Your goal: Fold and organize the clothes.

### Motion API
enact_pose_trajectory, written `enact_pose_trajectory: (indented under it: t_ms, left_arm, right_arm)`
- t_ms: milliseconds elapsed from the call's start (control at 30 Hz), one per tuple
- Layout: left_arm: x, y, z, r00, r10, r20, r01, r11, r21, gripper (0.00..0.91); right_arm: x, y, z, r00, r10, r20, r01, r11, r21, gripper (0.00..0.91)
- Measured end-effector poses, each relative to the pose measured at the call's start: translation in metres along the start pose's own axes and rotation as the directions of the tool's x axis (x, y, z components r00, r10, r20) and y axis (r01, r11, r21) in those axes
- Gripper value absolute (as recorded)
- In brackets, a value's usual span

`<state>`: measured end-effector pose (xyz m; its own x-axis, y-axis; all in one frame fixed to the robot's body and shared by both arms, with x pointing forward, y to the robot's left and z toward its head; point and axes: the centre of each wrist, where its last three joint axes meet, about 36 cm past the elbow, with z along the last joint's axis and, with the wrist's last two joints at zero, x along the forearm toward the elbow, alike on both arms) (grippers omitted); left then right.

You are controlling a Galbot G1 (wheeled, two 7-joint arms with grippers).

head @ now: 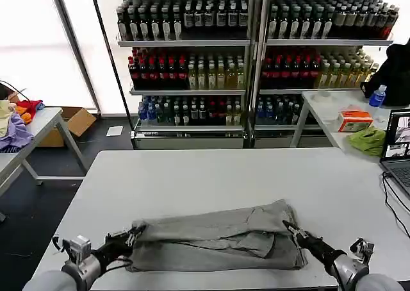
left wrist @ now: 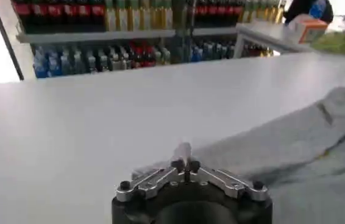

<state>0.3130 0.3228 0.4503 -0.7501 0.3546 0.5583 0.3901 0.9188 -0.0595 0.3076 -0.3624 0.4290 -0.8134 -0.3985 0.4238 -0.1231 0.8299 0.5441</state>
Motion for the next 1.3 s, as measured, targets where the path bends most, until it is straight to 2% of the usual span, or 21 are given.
enact_pose_trajectory:
  t_ms: [133,233,467,600,700,933,1167,1300]
  left_arm:
    - [0.011,-0.004,0.000,1.000,-0.029,0.000,0.029,0.999,-0.019,0.907]
    - [0.019,-0.002,-0.001,0.998,-0.064,0.008,0.065,0.998,-0.027,0.907]
    - [0.036,-0.005,-0.006,0.989,-0.145,0.043,0.145,0.989,0.004,0.907]
    - [0.037,-0.015,0.003,0.982,-0.180,0.048,0.179,0.983,0.037,0.907]
    - [0.033,-0.024,0.012,0.978,-0.197,0.068,0.194,0.980,0.053,0.907]
    - [0.015,-0.045,0.038,0.965,-0.240,0.102,0.230,0.968,0.101,0.907]
    - [-0.005,-0.058,0.049,0.951,-0.285,0.118,0.266,0.952,0.154,0.907]
    - [-0.015,-0.063,0.052,0.949,-0.291,0.123,0.268,0.948,0.172,0.675]
  right_arm:
    - [0.011,0.001,0.000,1.000,0.025,0.008,-0.025,1.000,0.009,0.907]
    - [0.020,0.002,-0.005,0.998,0.044,0.043,-0.046,0.998,0.048,0.907]
    - [0.030,0.005,-0.008,0.970,0.106,0.218,-0.155,0.963,0.222,0.907]
    - [0.034,0.004,-0.002,0.942,0.078,0.326,-0.182,0.936,0.302,0.907]
    - [0.035,0.003,0.003,0.924,0.043,0.380,-0.180,0.926,0.333,0.907]
    - [0.034,-0.002,0.014,0.900,-0.008,0.436,-0.171,0.914,0.368,0.907]
    - [0.036,-0.004,0.016,0.886,-0.022,0.464,-0.170,0.914,0.368,0.907]
    - [0.037,-0.004,0.016,0.879,-0.014,0.476,-0.170,0.924,0.342,0.907]
